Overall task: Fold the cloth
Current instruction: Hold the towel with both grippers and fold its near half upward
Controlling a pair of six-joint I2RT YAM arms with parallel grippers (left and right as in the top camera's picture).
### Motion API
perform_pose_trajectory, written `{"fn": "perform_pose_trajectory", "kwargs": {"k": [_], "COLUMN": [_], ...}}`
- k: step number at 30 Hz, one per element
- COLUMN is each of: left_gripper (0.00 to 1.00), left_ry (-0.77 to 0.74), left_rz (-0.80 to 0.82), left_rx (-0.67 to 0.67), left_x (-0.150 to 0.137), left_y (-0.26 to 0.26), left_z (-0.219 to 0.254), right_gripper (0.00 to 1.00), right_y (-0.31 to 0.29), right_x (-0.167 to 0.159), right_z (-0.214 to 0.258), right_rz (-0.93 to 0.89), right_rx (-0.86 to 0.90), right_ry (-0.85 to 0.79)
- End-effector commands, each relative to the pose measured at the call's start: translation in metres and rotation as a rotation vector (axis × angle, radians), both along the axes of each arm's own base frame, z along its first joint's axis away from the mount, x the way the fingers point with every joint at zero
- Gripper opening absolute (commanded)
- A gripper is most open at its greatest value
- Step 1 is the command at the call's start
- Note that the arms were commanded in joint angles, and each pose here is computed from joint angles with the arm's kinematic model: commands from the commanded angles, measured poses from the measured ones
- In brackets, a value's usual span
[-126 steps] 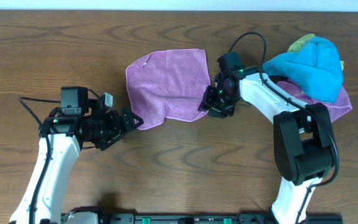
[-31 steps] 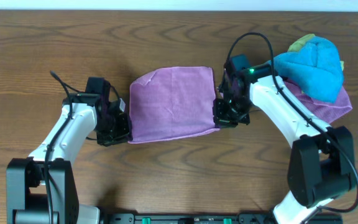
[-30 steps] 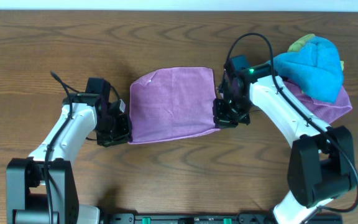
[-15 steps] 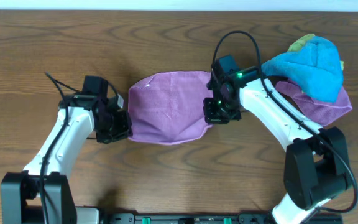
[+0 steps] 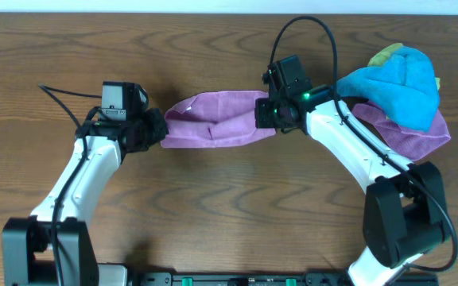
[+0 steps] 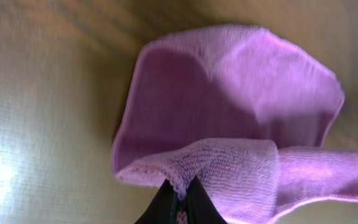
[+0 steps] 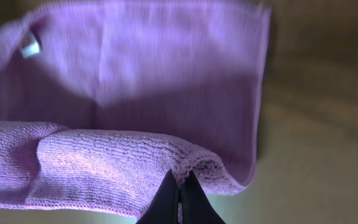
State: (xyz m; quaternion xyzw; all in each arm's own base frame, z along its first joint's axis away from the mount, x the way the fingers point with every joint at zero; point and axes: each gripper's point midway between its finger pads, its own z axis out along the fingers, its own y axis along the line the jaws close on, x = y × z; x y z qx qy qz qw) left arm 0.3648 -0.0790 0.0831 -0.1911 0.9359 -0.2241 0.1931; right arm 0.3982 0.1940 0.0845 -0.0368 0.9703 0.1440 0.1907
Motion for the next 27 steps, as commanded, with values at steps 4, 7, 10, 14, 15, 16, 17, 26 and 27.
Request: {"fn": "perform_pose_trajectory", "kwargs": {"k": [4, 7, 10, 14, 15, 16, 17, 26, 27], "left_gripper": [0.06, 0.06, 0.06, 0.06, 0.06, 0.06, 0.06, 0.06, 0.06], "left_ry": [-0.028, -0.035, -0.064, -0.115, -0.126, -0.133, -0.141, -0.163, -0.168], "left_rz": [0.085, 0.100, 0.102, 0.104, 0.108, 0.111, 0.112, 0.123, 0.123], "left_rx": [-0.003, -0.012, -0.016, -0.020, -0.022, -0.023, -0.025, -0.036, -0.037], "left_x": [0.029, 0.038, 0.049, 0.063, 0.066, 0.069, 0.072, 0.086, 0.088], "left_y": [0.006, 0.005, 0.005, 0.004, 0.004, 0.004, 0.004, 0.003, 0.003], "left_z": [-0.016, -0.026, -0.031, -0.032, -0.033, -0.034, -0.035, -0.054, -0.054], "right_gripper": [0.01, 0.02, 0.01, 0.01, 0.01, 0.01, 0.01, 0.01, 0.01], "right_y": [-0.006, -0.004, -0.006, -0.009, -0.011, -0.013, -0.016, -0.037, -0.040], "right_x": [0.032, 0.045, 0.055, 0.062, 0.063, 0.064, 0.065, 0.083, 0.086], "right_z": [0.005, 0.000, -0.011, -0.031, -0.036, -0.039, -0.042, -0.038, -0.037], "right_rz": [-0.033, -0.027, -0.036, -0.035, -0.042, -0.047, -0.054, -0.122, -0.129], "right_rx": [-0.061, -0.071, -0.091, -0.113, -0.125, -0.131, -0.141, -0.178, -0.175], "right_ry": [-0.143, -0.189, -0.207, -0.201, -0.198, -0.195, -0.194, -0.249, -0.257]}}
